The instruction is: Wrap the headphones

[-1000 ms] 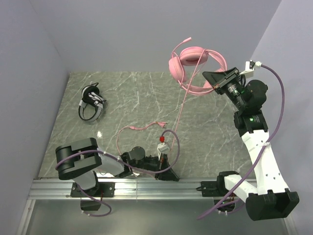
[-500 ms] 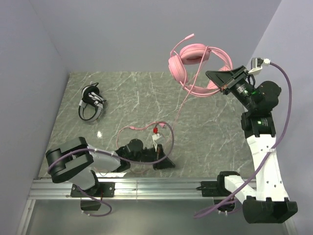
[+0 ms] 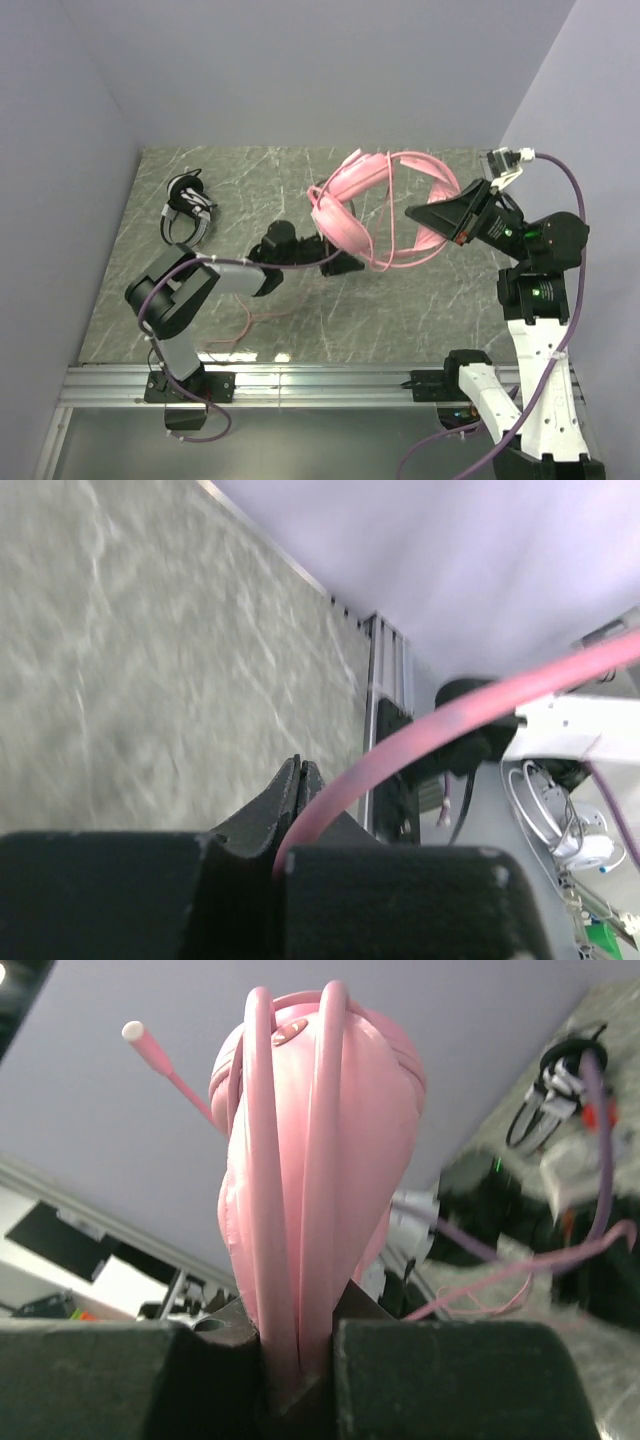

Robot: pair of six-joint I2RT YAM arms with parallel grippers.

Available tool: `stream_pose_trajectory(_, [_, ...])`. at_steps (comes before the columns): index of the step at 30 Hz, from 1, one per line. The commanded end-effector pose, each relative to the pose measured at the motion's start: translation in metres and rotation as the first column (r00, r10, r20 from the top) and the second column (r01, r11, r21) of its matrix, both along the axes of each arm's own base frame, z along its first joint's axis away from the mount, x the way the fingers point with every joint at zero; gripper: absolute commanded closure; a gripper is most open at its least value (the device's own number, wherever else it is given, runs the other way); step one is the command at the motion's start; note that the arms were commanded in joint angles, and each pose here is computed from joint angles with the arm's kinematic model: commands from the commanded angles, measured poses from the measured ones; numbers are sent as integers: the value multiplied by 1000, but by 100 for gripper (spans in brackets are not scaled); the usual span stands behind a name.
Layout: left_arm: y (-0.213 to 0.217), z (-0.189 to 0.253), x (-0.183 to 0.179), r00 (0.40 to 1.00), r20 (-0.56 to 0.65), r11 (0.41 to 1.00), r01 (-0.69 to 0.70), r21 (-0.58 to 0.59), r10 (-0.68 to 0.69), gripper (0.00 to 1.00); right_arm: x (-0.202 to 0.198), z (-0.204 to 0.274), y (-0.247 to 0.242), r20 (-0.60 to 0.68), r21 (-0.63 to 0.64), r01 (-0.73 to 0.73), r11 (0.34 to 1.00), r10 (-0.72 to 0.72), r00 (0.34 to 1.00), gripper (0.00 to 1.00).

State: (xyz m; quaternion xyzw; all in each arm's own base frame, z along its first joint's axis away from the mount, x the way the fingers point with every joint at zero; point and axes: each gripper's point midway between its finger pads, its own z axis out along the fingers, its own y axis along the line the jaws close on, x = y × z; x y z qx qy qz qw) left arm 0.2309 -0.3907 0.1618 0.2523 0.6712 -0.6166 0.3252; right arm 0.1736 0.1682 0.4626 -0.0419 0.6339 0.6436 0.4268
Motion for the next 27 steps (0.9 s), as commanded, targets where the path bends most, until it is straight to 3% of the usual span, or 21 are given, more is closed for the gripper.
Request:
stream_pose_trajectory(1, [-6,35,29,996,75,996,52,-70,-47,100,-39,-5,6,81,-54,-82,995,86,993,100])
stream_pose_trajectory(7, [8,75,88,994,100,991,55,-124,-42,100,-69,-44,7,42,-136,-122,983,129,991,100])
stream_pose_trajectory(9, [10,80,96,994,100,993,64,-101,-54,99,-69,-61,7,36,-171,-124,978,132,991,100])
stream_pose_trajectory(10, [8,95,100,983,172,992,78,-99,-60,99,-70,-68,7,32,-181,-115,977,123,992,100])
stream_pose_trajectory(12, [10,94,105,987,150,997,70,-45,-62,100,-62,-92,5,-16,-194,-107,975,106,994,100])
stream_pose_trajectory(13, [10,108,113,975,216,997,62,-34,-54,100,-66,-101,8,-25,-204,-135,970,133,991,100])
stream_pose_trajectory(14, [12,102,114,984,169,998,57,13,-58,99,-62,-115,9,-56,-205,-145,968,136,989,100])
stream_pose_trajectory(18, [11,130,126,965,248,996,68,58,-81,100,-58,-141,12,-95,-218,-167,962,149,984,100])
stream_pose_trajectory(27, [22,178,125,942,321,995,99,21,-100,99,-29,-186,16,-188,-344,-115,932,51,981,100])
